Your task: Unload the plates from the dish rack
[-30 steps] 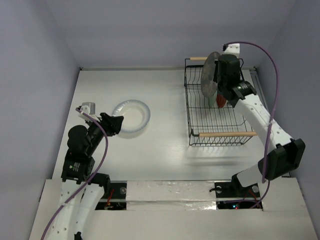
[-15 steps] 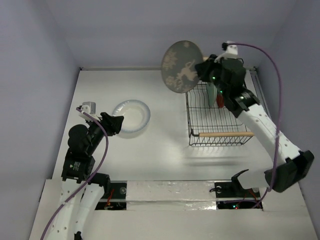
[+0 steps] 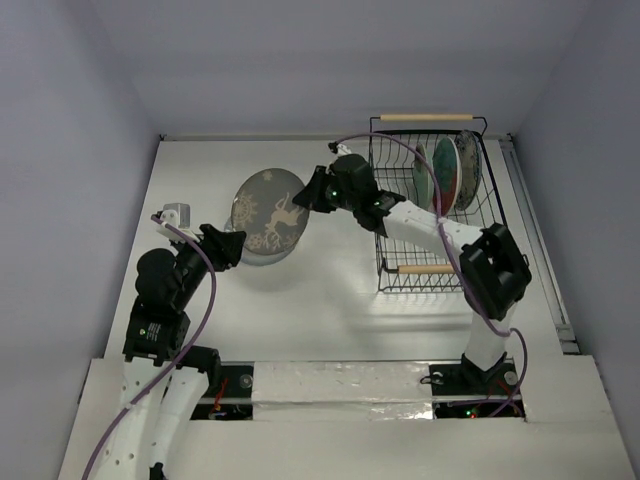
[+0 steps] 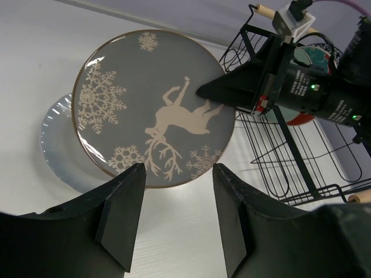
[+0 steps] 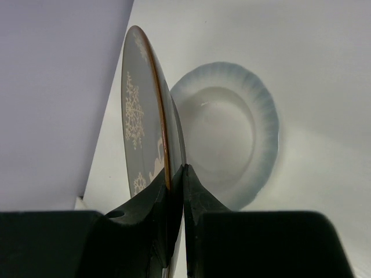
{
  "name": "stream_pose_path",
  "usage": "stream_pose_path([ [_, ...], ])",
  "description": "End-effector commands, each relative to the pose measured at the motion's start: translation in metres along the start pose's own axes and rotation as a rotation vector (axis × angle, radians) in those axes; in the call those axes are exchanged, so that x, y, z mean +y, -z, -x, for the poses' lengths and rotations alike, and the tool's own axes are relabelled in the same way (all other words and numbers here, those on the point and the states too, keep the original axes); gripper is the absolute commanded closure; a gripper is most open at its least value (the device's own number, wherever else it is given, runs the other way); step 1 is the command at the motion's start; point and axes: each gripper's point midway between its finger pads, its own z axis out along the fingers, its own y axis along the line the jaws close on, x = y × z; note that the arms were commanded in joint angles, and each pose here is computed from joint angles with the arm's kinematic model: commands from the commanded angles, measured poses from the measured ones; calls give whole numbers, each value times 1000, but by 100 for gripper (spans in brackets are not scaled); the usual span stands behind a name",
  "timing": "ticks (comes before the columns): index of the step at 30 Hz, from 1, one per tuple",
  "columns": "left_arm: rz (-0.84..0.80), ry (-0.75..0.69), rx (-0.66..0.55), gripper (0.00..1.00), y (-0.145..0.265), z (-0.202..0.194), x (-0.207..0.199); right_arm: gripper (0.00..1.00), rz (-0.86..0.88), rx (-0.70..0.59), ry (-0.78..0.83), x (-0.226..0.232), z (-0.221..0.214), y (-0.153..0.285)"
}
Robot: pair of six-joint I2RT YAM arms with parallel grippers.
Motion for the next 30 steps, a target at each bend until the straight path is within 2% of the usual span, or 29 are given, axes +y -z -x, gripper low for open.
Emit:
stream_pose_path([
  [1,-11,-1,-43,53,1,10,-3,100,292,-226,-77,82,72,11],
  [12,-13,-1,-42,53,0,9,-3,100,244,-113,-173,55,29,-44],
  [22,-17,1,-42,53,0,9,-4,99,195,-48,-227,26,-9,-66],
  [25,-17,0,-43,53,0,9,-4,84,164,-41,-234,16,-17,-67],
  [26,-18,1,-44,53,0,9,-4,74,155,-38,-233,13,-19,-67],
  [30,-20,1,-45,53,1,9,-4,58,107,-24,-222,-3,-31,-65],
])
